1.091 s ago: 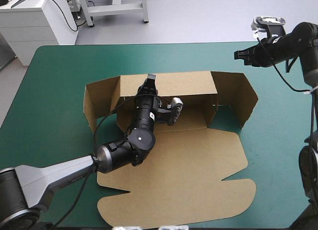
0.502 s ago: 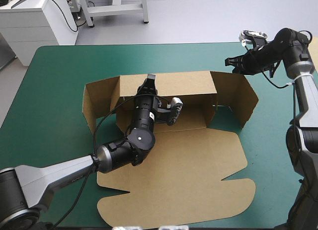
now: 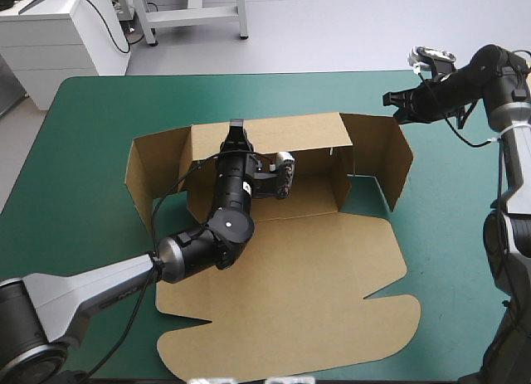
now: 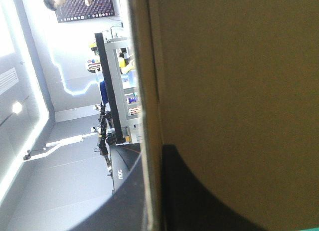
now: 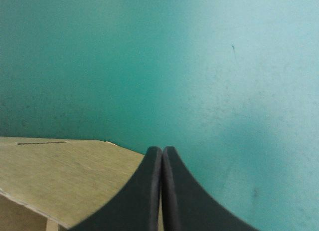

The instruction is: Fold the box

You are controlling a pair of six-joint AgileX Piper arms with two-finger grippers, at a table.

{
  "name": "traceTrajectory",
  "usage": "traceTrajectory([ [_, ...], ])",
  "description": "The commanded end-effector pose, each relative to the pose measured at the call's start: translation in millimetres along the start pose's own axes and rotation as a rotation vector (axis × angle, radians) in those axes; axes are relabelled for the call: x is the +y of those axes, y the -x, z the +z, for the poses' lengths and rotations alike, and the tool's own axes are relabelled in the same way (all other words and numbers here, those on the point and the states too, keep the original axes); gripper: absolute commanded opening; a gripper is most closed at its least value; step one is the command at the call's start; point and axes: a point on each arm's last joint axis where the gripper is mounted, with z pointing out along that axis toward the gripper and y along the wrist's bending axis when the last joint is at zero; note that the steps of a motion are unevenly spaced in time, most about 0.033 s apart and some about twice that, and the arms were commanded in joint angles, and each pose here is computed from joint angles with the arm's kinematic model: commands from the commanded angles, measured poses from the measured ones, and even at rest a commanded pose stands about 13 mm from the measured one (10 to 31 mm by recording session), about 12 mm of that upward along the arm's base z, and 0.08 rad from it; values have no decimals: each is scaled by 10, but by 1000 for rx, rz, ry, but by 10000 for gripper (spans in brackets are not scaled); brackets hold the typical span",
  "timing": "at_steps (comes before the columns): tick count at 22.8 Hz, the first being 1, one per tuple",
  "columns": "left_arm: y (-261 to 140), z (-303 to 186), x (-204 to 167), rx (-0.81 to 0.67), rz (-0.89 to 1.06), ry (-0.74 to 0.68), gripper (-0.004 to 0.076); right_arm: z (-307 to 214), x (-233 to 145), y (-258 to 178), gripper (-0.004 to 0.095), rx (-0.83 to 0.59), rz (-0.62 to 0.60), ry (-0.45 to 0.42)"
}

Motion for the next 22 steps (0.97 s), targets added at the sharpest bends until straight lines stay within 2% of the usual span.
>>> traceTrajectory([
  [1,-76,-86,306,18,-3,140,-8,-247,156,148,-21,-173,-7,66],
  [9,-79,-87,308,22,-2,143,-8,-132,181,-12,-21,-36,-52,131],
  [11,-98,-88,315,42,-3,150,-8,-125,223,-100,-21,-22,-58,182],
  [13,-109,-89,318,54,-4,154,-8,-153,275,-174,-21,-26,-69,226],
  [22,-103,-89,316,40,-93,154,-8,-159,320,-421,-19,-67,-87,252],
])
